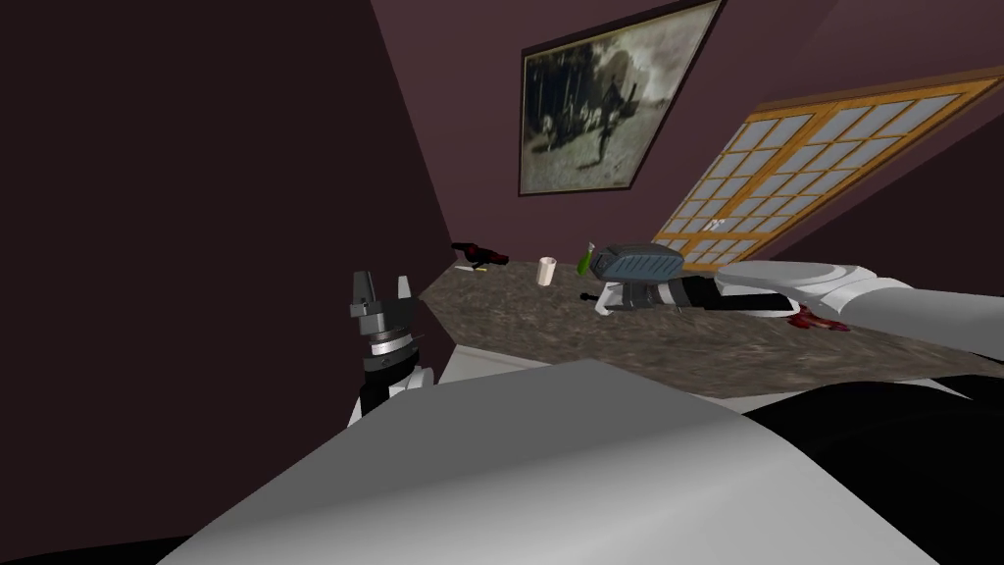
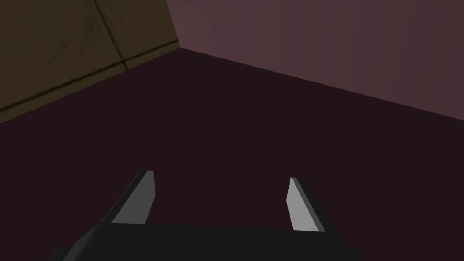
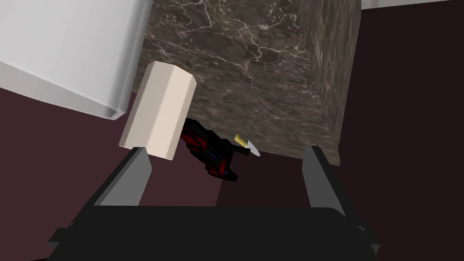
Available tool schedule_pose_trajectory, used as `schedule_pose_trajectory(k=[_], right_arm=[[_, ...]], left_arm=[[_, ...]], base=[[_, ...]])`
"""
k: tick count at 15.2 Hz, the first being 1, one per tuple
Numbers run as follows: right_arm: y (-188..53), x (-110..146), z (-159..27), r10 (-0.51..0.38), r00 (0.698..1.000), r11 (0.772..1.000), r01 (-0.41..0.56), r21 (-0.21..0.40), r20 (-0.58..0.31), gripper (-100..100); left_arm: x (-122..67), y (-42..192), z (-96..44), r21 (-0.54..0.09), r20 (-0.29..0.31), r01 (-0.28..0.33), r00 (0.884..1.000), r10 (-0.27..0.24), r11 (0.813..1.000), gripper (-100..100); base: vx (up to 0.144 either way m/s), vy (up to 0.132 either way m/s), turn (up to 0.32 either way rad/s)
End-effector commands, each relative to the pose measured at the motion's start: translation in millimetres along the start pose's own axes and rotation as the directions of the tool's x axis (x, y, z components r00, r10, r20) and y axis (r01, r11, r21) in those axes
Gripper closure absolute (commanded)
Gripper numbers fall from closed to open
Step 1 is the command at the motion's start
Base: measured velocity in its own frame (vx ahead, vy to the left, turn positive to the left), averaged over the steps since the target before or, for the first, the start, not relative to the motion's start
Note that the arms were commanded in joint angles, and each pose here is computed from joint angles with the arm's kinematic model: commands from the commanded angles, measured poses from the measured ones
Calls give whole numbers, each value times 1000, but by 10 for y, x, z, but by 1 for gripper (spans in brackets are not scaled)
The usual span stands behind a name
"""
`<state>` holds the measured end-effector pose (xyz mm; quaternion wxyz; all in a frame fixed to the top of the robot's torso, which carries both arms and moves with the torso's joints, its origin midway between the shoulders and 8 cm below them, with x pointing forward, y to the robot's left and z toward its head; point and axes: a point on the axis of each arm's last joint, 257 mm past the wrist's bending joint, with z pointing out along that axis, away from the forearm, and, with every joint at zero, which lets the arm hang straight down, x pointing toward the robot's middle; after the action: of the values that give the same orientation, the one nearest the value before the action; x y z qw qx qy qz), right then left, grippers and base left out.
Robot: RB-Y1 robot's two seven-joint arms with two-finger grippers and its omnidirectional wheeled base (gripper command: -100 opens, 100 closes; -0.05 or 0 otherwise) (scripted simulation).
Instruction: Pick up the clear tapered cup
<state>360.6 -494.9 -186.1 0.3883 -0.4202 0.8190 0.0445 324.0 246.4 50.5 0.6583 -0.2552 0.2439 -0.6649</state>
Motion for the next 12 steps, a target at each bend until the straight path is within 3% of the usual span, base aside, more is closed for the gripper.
schedule_pose_trajectory(k=[1, 4, 7, 10, 12], right_arm=[[-86, 155, -109, -44, 996, 999, 43, -9, -78, -100], [-169, 264, -233, -91, 984, 996, 88, -26, -154, -100], [-217, 544, -439, -144, 950, 989, 130, -69, -276, -100], [-233, 531, -450, -151, 948, 988, 136, -71, -281, -100], [-225, 812, -665, -194, 901, 979, 156, -128, -389, -100]], left_arm=[[0, 0, 0, 0, 0, 0, 1000, 0, 1000, 0], [0, 0, 0, 0, 0, 0, 1000, 0, 1000, 0], [0, 0, 0, 0, 0, 0, 1000, 0, 1000, 0], [0, 0, 0, 0, 0, 0, 1000, 0, 1000, 0], [0, 0, 0, 0, 0, 0, 1000, 0, 1000, 0]], base=[[32, 23, 80], [33, 22, 82], [43, 18, 88], [32, 10, 26], [32, 12, 85]])
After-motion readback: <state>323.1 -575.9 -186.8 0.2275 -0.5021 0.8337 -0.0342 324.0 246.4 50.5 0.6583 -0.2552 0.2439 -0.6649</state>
